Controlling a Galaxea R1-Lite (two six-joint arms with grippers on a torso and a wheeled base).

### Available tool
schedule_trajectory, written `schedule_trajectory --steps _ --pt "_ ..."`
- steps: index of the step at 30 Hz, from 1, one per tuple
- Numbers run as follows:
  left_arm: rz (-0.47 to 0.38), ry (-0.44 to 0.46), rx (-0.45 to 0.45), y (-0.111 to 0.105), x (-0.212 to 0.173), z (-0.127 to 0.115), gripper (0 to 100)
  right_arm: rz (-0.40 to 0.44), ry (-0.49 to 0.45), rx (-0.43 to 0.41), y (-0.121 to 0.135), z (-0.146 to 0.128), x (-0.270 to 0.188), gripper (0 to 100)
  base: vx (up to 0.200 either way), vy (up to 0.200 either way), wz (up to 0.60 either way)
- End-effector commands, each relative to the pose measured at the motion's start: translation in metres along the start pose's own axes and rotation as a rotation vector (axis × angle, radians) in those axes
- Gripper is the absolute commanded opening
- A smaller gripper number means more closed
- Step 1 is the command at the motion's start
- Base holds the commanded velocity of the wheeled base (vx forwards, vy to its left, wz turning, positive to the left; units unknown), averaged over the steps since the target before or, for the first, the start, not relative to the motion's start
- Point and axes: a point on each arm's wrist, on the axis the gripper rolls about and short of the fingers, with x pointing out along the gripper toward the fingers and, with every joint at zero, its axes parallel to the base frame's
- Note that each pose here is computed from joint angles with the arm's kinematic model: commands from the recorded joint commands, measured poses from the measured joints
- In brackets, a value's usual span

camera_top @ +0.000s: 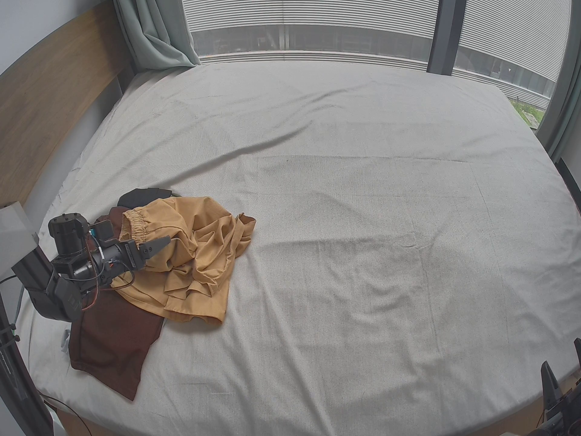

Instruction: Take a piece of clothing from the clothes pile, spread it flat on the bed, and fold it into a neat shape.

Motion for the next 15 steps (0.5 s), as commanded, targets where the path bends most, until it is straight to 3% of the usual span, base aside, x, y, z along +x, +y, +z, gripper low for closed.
schedule_trajectory --steps 1,15 --pt "0.002 0.005 -0.005 0.0046 0.0055 -0.0048 0 0.001 0.002 0.000 0.0000 -0.0053 0.0001 100 0.000 0.000 0.00" --pt "-0.005 -0.042 -0.002 0.0083 0.0047 -0.0090 0 -0.004 0.002 -0.001 -0.0001 -0.0053 0.0001 100 0.000 0.000 0.00"
